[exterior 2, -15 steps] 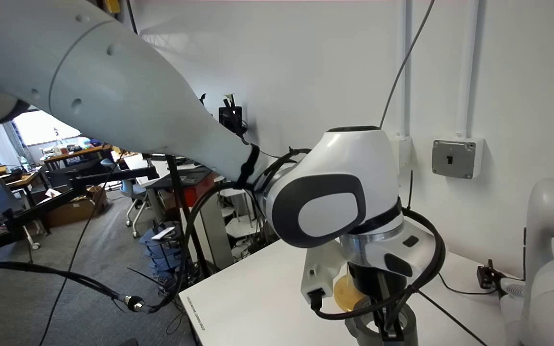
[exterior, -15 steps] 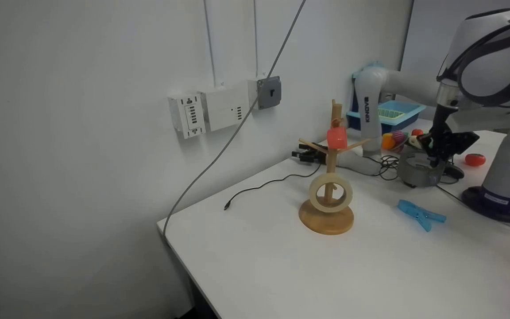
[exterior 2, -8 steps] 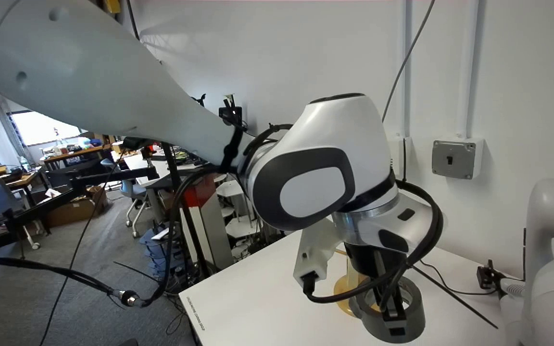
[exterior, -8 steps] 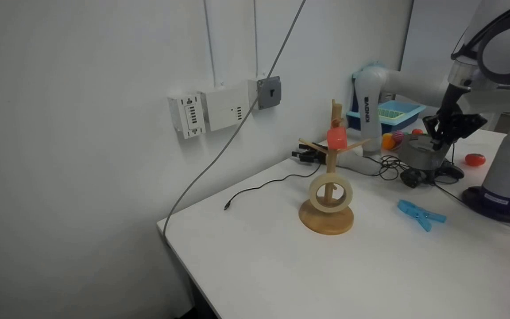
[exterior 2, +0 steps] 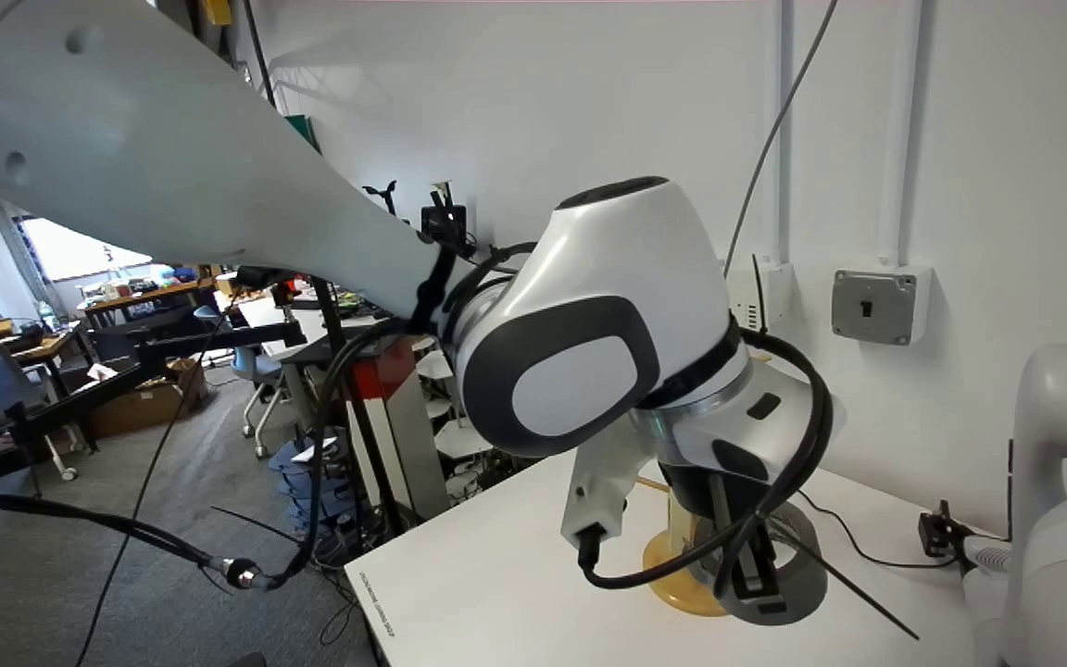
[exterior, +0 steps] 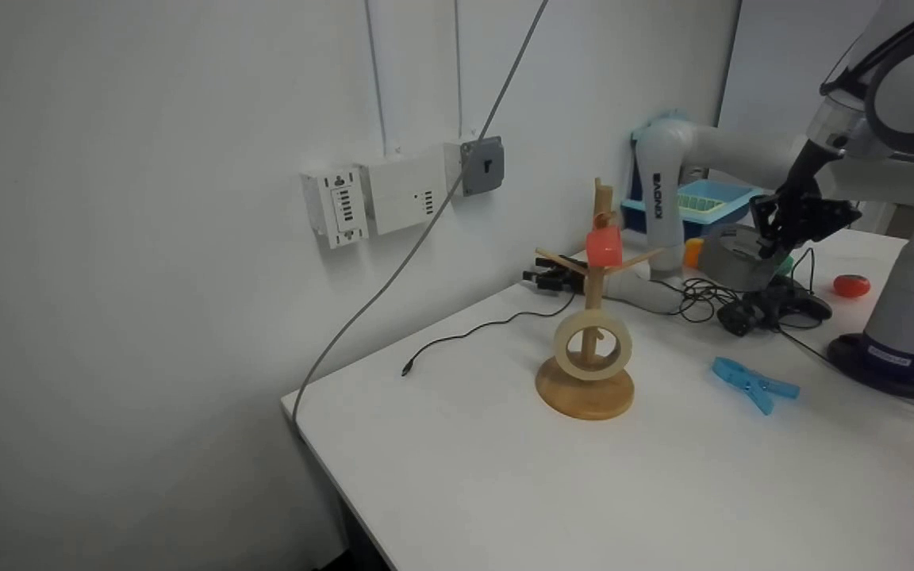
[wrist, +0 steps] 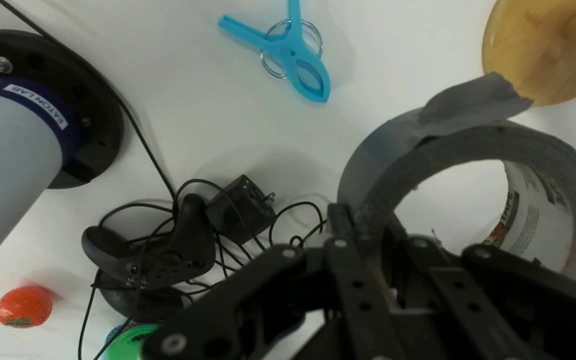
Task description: Hang the grey masking tape on the wooden stand
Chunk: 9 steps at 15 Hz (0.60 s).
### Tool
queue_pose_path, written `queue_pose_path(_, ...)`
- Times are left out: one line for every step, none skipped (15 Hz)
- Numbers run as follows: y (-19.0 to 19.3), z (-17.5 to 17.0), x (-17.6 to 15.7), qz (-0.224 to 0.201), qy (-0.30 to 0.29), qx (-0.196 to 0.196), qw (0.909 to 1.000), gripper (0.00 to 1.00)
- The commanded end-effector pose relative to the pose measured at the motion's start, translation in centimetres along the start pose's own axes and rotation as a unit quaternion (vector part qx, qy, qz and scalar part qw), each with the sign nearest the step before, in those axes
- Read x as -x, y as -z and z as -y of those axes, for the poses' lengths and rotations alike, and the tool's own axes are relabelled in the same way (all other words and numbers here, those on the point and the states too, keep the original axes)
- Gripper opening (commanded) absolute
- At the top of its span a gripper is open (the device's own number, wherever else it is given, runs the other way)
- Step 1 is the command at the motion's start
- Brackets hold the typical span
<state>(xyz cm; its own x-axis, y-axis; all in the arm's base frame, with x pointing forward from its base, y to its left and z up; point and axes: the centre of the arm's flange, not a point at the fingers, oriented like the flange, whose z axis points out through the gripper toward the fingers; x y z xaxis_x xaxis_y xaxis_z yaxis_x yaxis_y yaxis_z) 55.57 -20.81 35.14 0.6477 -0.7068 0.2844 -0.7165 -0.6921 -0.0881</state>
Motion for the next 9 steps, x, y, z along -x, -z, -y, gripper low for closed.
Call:
queue_pose_path(0.95,-0.26,0.55,-0.024,-0.02,-0.036,0.9989,0.04)
queue_pose_path(0.94,-0.17,0.56,-0.029,-0.023,-0.042,0.9984,0.04)
queue_pose_path(0.92,-0.11,0.59,-0.034,-0.026,-0.046,0.998,0.04)
queue_pose_path(0.91,-0.09,0.6,-0.039,-0.028,-0.05,0.9976,0.04)
queue_pose_path(0.91,-0.05,0.59,-0.044,-0.03,-0.053,0.9972,0.04)
queue_pose_path(0.93,0.0,0.57,-0.049,-0.031,-0.057,0.9967,0.04)
queue_pose_path(0.97,0.05,0.53,-0.053,-0.034,-0.061,0.9962,0.04)
queue_pose_path(0.98,0.11,0.5,-0.058,-0.038,-0.068,0.9953,0.04)
queue_pose_path(0.98,0.17,0.52,-0.062,-0.042,-0.074,0.9944,0.04)
